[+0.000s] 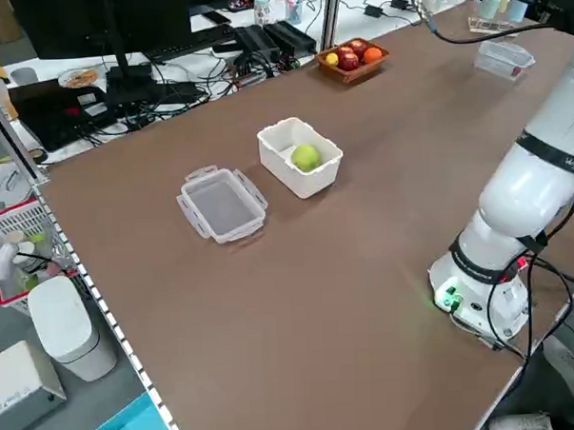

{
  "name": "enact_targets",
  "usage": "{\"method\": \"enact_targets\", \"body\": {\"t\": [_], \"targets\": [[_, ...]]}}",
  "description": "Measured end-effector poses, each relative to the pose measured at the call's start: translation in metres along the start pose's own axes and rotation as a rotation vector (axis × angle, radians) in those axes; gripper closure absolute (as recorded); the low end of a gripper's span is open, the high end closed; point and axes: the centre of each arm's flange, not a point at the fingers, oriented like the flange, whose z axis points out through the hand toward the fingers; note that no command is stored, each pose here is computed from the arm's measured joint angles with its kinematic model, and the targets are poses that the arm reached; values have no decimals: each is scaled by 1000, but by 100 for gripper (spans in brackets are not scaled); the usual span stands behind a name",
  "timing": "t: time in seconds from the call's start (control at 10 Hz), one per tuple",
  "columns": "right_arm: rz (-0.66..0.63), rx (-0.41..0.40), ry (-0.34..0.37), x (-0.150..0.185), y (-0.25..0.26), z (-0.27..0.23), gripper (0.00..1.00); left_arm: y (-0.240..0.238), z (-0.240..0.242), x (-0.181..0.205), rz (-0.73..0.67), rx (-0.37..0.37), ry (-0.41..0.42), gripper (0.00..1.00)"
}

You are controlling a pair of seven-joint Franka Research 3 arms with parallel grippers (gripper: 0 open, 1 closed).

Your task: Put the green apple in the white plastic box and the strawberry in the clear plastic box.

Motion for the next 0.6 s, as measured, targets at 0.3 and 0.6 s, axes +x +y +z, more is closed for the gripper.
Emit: {"method": "enact_targets", "body": {"t": [0.3, 0.6], "targets": [[34, -12, 36, -46, -24, -69, 0, -2, 0, 2, -3, 0, 10, 0], [-15, -52, 68, -64, -10, -97, 0, -2, 4, 6, -5, 0, 18, 0]]}}
